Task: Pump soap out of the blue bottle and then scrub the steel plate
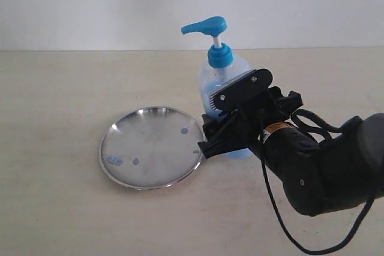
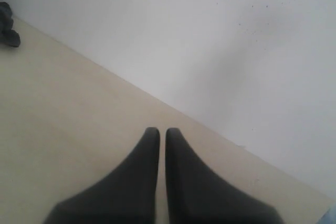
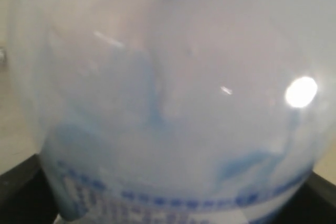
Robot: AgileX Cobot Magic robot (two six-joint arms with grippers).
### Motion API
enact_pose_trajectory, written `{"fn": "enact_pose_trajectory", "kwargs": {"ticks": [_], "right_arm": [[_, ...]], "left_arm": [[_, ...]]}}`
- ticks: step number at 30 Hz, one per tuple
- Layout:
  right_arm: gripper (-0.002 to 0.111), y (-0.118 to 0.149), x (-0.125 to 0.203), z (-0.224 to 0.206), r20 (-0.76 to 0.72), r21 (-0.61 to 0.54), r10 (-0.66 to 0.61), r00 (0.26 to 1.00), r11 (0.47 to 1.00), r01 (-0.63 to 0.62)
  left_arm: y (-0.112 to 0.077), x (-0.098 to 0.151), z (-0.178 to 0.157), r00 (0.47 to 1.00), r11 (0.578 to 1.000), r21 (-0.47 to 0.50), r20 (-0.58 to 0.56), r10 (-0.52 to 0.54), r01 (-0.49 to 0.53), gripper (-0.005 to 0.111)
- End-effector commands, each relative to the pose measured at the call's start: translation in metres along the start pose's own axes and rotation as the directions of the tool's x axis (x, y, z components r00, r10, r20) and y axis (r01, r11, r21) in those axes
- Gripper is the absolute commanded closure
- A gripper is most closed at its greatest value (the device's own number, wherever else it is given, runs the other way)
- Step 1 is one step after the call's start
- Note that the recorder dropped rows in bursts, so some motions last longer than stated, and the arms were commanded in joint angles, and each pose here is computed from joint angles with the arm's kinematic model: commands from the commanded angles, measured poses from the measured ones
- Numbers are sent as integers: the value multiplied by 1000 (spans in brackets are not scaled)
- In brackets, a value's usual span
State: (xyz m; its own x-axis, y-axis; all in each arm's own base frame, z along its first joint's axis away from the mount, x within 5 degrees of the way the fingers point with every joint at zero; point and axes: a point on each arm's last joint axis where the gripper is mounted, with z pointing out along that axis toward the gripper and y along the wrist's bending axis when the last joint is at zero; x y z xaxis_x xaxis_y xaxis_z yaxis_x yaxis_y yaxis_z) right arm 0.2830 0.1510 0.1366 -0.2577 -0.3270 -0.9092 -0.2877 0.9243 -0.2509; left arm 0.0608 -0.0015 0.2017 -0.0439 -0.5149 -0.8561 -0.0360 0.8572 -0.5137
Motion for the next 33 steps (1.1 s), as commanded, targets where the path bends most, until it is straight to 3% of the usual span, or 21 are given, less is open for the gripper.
{"fn": "enact_pose_trajectory", "kwargs": {"ticks": [1, 8, 13, 18, 23, 28, 33], "right_arm": [[108, -5, -15, 3, 141, 64, -8, 990, 998, -1], [108, -1, 2, 11, 141, 75, 63, 988, 994, -74], [108, -2, 1, 11, 159, 80, 80, 984, 992, -93], [108, 0, 2, 12, 142, 71, 27, 990, 997, -37], [108, 4, 4, 12, 121, 28, -43, 992, 999, 40], [108, 5, 4, 12, 118, 27, -43, 992, 999, 40], [108, 5, 4, 12, 118, 27, -43, 992, 999, 40]], "left_arm": [[1, -1, 2, 1000, 1000, -15, -1, -14, 14, 103], [0, -5, 7, 1000, 999, -43, -27, -15, 14, 103], [-10, -23, 16, 995, 994, -52, -39, 96, -98, 103], [-16, -34, 30, 990, 992, -72, -107, 96, -104, 103], [-30, -46, 53, 959, 977, -24, -194, 205, -213, 103], [-58, -62, 83, 897, 928, 108, -239, 372, -357, 103], [-96, -76, 127, 807, 832, 239, -217, 549, -501, 103]]}}
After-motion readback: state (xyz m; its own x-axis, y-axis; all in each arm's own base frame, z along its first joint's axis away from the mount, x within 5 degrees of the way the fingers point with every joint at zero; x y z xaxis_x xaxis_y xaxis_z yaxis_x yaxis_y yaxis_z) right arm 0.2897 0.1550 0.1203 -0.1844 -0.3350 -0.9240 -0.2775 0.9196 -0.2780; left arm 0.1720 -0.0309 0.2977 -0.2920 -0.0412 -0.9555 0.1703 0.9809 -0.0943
